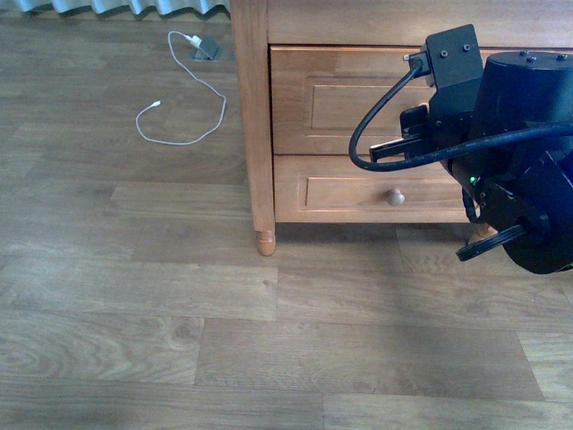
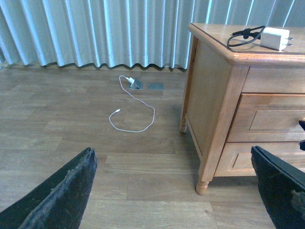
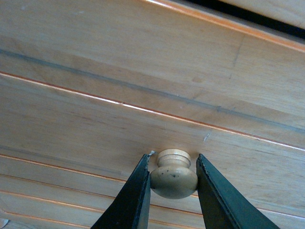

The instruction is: Put charger into drawer

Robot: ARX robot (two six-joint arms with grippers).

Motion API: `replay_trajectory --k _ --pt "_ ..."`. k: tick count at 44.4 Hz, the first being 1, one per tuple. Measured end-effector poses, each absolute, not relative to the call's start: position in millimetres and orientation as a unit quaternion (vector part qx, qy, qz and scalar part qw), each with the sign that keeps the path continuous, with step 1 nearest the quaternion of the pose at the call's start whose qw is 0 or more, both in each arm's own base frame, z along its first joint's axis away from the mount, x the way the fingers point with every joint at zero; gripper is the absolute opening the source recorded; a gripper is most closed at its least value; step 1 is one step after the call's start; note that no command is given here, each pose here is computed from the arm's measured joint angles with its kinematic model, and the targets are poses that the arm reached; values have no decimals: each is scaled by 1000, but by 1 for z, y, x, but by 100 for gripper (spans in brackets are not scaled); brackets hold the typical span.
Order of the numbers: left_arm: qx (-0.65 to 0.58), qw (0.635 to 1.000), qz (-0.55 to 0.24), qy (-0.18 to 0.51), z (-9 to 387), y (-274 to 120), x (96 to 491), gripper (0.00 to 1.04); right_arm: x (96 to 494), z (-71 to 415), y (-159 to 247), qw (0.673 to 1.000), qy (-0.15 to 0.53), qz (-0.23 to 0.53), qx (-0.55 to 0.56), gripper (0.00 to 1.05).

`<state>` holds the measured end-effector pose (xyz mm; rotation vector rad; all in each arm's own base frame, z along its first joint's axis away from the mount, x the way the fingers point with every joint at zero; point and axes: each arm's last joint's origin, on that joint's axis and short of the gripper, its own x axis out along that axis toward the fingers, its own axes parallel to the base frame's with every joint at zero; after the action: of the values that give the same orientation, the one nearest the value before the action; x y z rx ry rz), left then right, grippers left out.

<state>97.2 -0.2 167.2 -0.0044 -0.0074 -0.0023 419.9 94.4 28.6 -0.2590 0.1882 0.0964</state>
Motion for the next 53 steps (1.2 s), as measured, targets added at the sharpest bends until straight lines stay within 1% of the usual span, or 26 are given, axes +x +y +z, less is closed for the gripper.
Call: replay_trajectory --k 16,28,34,39,43,44,45,48,53 --pt "-2 1000 -1 -4 167 0 97 99 416 27 94 985 101 57 -125 23" --pt "-2 1000 -1 -4 167 0 97 99 385 31 87 982 133 73 -114 23" --pt "-2 1000 -1 -4 167 0 97 99 362 35 77 978 159 82 -111 23" --pt "-2 1000 -1 -4 167 0 97 99 331 43 62 970 200 98 -99 22" --pt "-2 1000 -1 -4 167 0 97 99 315 48 53 965 217 112 -93 22" --pt "-2 1000 -1 -4 167 0 97 99 308 48 50 964 223 116 -90 22" --pt "-2 1000 -1 -4 167 0 97 99 265 54 34 955 248 138 -80 21" --pt "-2 1000 -1 -4 167 0 97 99 256 57 32 953 256 142 -78 21" --pt "-2 1000 -1 -4 167 0 97 99 238 63 26 951 274 130 -63 45"
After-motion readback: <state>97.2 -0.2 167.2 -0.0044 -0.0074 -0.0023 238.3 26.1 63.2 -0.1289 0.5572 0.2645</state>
